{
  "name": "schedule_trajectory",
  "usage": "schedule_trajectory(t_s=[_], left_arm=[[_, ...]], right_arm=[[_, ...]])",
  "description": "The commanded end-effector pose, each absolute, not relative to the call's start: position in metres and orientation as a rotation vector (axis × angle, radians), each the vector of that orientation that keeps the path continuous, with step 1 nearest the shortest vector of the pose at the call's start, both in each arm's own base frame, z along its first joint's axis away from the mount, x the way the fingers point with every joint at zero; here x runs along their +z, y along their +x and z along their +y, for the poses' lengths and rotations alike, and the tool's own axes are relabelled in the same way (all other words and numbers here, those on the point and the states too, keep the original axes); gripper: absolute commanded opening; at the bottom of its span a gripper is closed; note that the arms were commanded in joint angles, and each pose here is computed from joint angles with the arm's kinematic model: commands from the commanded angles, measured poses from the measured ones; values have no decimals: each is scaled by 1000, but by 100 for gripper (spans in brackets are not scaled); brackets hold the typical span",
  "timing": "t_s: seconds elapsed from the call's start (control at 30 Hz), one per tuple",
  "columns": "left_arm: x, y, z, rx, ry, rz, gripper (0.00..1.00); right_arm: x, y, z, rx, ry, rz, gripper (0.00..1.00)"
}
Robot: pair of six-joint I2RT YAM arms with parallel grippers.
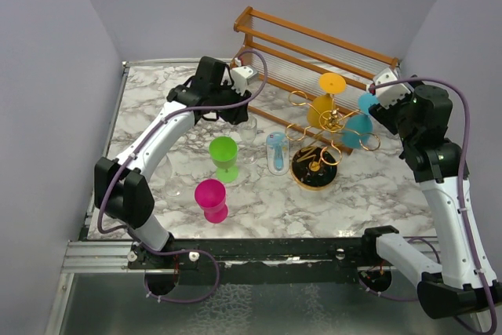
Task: Place the wine glass upside down on the wine glass rack
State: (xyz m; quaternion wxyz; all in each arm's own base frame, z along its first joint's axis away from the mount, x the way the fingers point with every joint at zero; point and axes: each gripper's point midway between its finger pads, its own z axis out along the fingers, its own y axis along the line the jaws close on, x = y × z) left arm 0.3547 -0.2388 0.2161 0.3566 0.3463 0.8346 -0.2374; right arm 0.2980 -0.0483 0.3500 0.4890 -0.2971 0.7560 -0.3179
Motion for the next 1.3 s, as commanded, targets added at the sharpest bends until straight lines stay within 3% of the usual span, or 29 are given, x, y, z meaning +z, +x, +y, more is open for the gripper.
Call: schedule_trajectory(t_s=[0.0,0.37,0.7,1.1,1.27], left_arm=[[219,356,-246,-596,937,2155,31],[232,355,-257,-628,959,2120,0],[295,365,-260,-616,882,1972,0],[451,372,-204,-337,559,1574,0],[503,360,-198,-383,475,1486,0]], right_arm=[[376,297,-52,-788,-644,1774,75],[412,311,-50,-804,-603,1690,75],[443,329,-13,-592,-659,1585,74],[471,352,80,30,-693,1501,46],[475,368,121,309,-721,1485,43]])
